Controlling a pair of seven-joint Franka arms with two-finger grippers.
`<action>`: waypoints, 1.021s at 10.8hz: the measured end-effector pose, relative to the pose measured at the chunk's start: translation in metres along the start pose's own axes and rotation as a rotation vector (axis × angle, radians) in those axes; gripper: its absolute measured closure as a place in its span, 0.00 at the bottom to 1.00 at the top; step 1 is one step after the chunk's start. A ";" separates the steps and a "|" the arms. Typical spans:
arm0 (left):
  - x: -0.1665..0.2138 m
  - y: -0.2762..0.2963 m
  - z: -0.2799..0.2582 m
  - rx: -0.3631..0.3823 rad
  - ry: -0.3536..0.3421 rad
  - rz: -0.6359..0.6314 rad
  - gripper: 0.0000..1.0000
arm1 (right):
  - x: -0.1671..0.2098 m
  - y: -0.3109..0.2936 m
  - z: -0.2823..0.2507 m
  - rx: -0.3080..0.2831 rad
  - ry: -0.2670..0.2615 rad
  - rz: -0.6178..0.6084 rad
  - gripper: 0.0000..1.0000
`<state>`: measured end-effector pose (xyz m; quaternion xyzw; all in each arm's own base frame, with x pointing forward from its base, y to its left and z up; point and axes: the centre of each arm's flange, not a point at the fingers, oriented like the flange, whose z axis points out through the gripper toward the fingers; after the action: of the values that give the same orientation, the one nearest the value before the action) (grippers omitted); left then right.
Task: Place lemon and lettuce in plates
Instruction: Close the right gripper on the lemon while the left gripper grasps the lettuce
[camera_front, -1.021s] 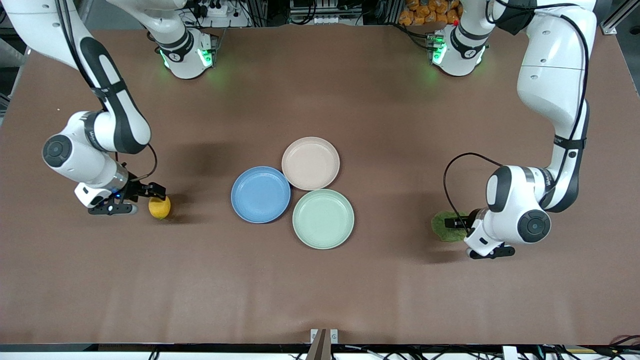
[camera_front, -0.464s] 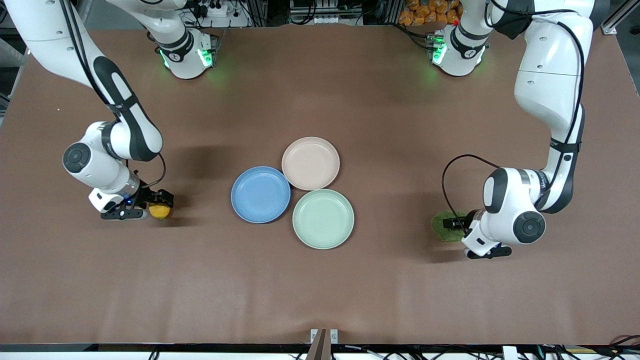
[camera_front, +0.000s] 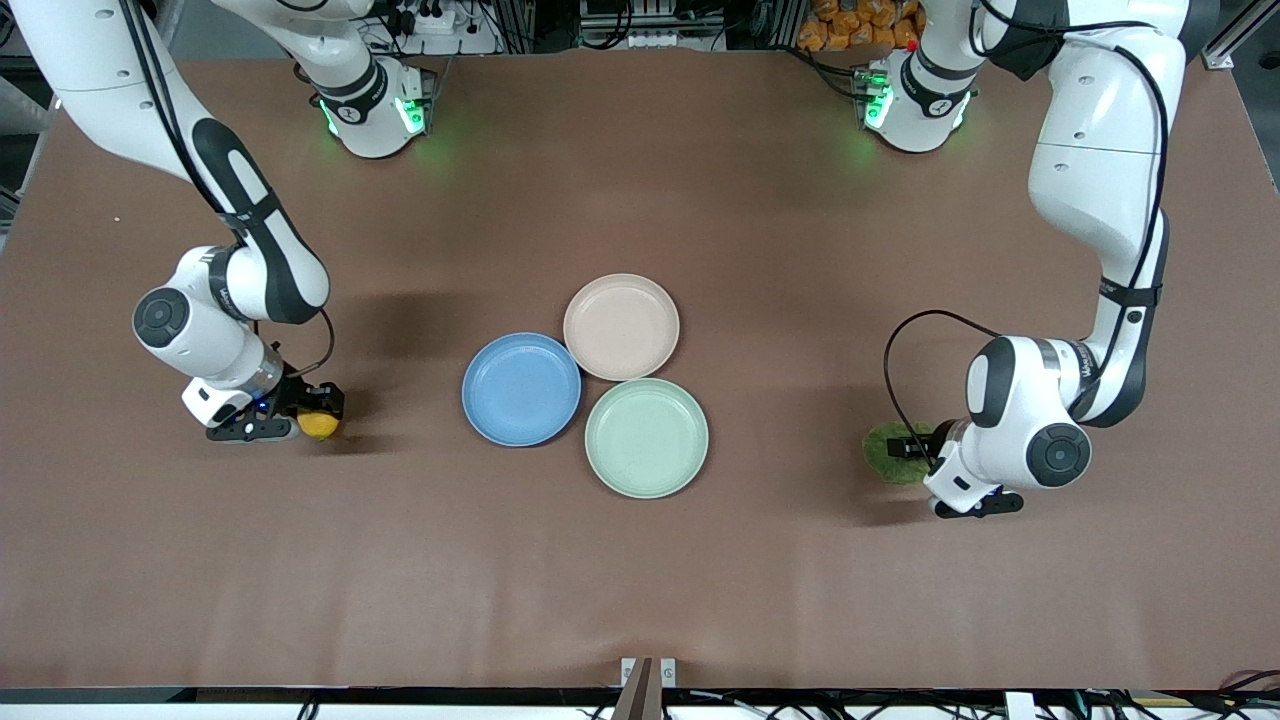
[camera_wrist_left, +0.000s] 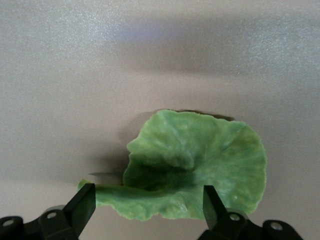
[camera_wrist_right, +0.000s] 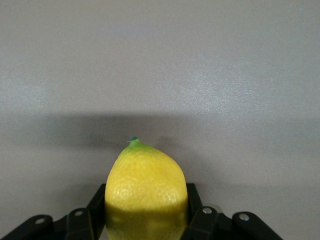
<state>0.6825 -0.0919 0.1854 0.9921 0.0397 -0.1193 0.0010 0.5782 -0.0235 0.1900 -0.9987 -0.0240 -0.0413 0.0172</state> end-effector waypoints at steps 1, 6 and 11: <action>0.000 0.000 0.000 0.000 -0.001 -0.001 0.20 | 0.000 0.001 0.000 -0.001 0.002 0.001 0.35; 0.000 -0.003 0.001 -0.001 -0.001 -0.005 0.37 | 0.023 0.020 -0.054 -0.004 -0.012 0.027 0.35; 0.001 -0.004 0.000 -0.002 0.004 -0.006 0.63 | 0.040 0.019 -0.127 0.008 -0.095 0.025 0.35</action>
<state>0.6834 -0.0878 0.1853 0.9922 0.0428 -0.1171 0.0017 0.6084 -0.0456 0.3189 -0.9997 -0.0125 0.0065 0.0207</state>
